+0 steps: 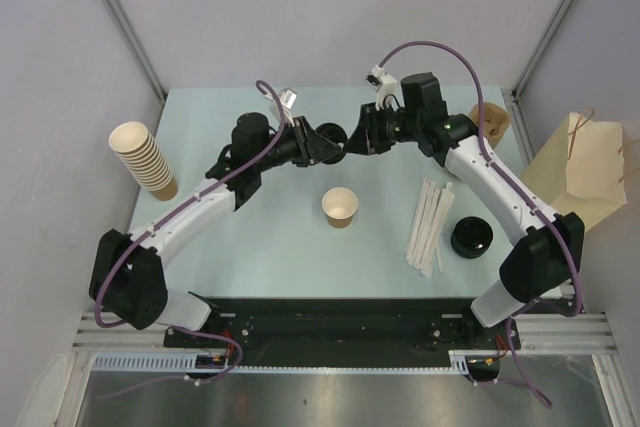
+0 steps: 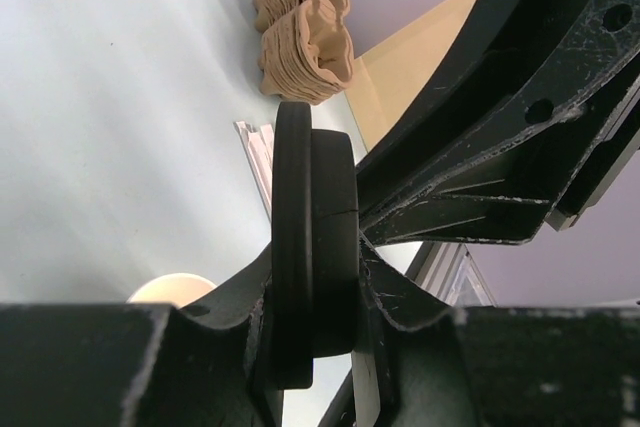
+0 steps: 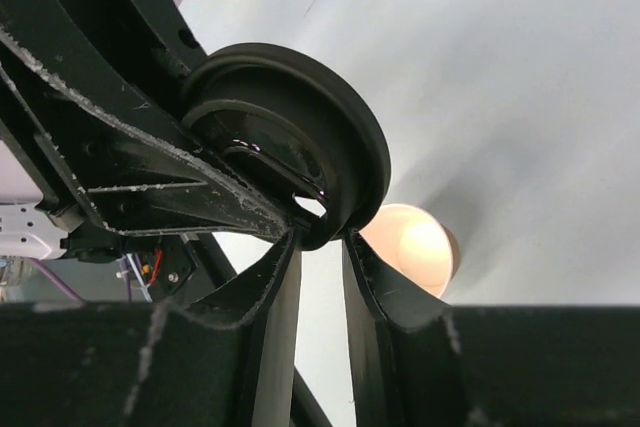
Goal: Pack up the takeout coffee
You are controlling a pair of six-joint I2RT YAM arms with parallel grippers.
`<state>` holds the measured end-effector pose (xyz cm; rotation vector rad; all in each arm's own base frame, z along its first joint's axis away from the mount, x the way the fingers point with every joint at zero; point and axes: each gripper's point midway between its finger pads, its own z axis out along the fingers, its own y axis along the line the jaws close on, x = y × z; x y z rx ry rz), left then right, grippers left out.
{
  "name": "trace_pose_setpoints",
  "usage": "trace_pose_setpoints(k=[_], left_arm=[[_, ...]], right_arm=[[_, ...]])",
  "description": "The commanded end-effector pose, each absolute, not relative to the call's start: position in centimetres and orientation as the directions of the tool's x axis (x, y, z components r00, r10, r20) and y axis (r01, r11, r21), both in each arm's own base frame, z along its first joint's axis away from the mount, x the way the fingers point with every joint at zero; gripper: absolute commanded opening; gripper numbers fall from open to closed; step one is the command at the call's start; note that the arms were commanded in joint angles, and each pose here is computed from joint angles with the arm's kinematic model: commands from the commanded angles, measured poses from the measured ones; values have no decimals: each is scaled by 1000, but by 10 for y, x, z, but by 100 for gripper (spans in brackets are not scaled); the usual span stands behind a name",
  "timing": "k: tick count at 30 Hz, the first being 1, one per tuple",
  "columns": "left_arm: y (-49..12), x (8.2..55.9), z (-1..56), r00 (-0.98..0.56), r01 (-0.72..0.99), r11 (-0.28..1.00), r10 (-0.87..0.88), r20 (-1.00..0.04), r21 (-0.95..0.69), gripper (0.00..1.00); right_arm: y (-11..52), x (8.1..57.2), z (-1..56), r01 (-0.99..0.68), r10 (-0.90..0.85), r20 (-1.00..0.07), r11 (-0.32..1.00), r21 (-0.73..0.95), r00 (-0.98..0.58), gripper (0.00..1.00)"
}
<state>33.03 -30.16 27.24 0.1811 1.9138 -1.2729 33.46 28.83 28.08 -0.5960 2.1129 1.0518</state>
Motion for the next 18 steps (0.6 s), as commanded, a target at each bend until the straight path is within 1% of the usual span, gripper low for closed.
trace_pose_setpoints(k=[1,13,14,16,17,18], left_arm=[[-302,321,295,-614,579,447,-311,-725,-682,0],[-304,318,296,-611,590,429,-317,-726,-684,0],[-304,318,296,-613,589,429,-316,-724,-685,0],[-305,318,295,-618,584,430,-314,-721,-688,1],[-305,317,294,-621,583,428,-313,-719,-690,4],[-305,317,295,-622,585,426,-309,-719,-690,20]], right_arm=[[293,347,298,-659,-60,-782,580,479,-621,27],[298,351,290,-642,-61,-765,588,492,-642,24],[298,351,291,-647,-62,-768,585,490,-638,18],[299,350,290,-652,-70,-772,586,480,-632,12],[299,349,290,-658,-79,-776,588,471,-626,1],[299,350,288,-658,-83,-777,593,465,-624,0]])
